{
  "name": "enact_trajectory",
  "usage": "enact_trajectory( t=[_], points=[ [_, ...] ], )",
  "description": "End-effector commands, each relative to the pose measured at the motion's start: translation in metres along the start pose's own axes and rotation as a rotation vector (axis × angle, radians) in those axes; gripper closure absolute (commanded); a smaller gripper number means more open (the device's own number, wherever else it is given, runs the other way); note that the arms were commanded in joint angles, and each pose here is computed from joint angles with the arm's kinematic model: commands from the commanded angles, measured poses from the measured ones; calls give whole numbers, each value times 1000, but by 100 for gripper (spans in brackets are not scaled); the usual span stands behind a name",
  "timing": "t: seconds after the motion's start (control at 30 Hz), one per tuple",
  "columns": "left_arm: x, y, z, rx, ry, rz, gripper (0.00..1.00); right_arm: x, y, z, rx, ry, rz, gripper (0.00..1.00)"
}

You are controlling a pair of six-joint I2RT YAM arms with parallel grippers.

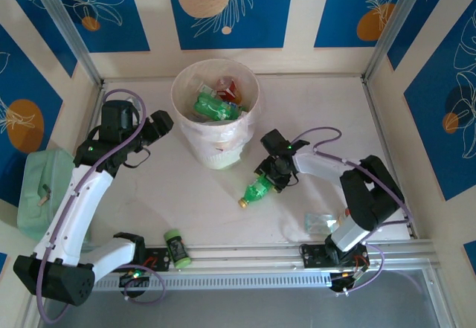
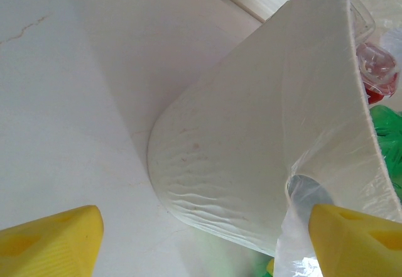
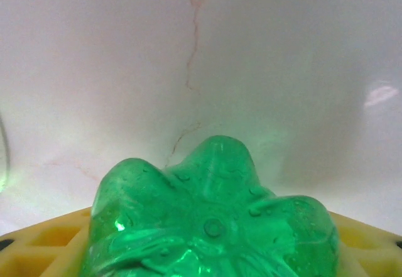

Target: Put the plastic bottles in the bin

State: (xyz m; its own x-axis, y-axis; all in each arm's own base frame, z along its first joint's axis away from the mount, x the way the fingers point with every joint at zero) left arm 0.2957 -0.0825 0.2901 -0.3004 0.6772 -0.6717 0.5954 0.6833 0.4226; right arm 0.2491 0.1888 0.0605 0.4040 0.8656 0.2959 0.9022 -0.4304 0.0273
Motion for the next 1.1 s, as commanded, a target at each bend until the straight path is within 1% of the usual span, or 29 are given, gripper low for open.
enact_trajectory(
  t=[0.0, 0.17, 0.27, 0.37, 0.43, 0.53, 0.67, 0.73, 0.83, 0.97, 1.07],
  points=[
    [-10, 1, -5, 0, -35, 16, 16, -11, 5, -31, -77, -15, -35, 45],
    [-11, 2, -4, -3, -35, 14, 15, -23, 15, -88, -197, -2, -74, 47],
    [-13, 2, -3, 1, -41, 11, 16, -28, 25, -132, -297, 23, -106, 48],
    [-13, 2, -2, 2, -42, 6, 16, -20, 36, -183, -413, 71, -167, 48],
    [-14, 2, -1, 5, -47, 2, 16, -4, 46, -223, -494, 112, -218, 49],
    [-15, 3, 0, 4, -51, -4, 16, 25, 62, -271, -584, 189, -274, 49],
    [-14, 2, 0, 8, -45, -4, 16, 68, 83, -324, -687, 288, -349, 49],
    [-13, 1, 0, 10, -42, -4, 16, 93, 93, -344, -727, 330, -397, 49],
    [-12, 1, 0, 12, -38, -1, 16, 122, 107, -365, -786, 356, -462, 49],
    [-13, 1, 1, 14, -36, 2, 16, 157, 122, -378, -833, 375, -555, 49],
    [-13, 2, 2, 13, -31, 4, 16, 181, 129, -378, -848, 352, -640, 49]
  ],
)
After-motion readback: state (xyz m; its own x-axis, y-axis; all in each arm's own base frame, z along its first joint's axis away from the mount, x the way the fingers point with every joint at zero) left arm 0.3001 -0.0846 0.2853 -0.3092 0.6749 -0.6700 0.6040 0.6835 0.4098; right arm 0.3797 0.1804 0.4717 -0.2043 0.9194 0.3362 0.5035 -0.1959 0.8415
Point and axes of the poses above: each hand's point on the last joint's axis, 136 mm out from that joint toward the fingers, its own z axis out along the fingers, its own x axis along the line the jaws close on, y = z × x, the point moved 2 cm from there along -z, back along the fingers, and after that the axes turned 13 degrees about -z, right-handed, at the moved point
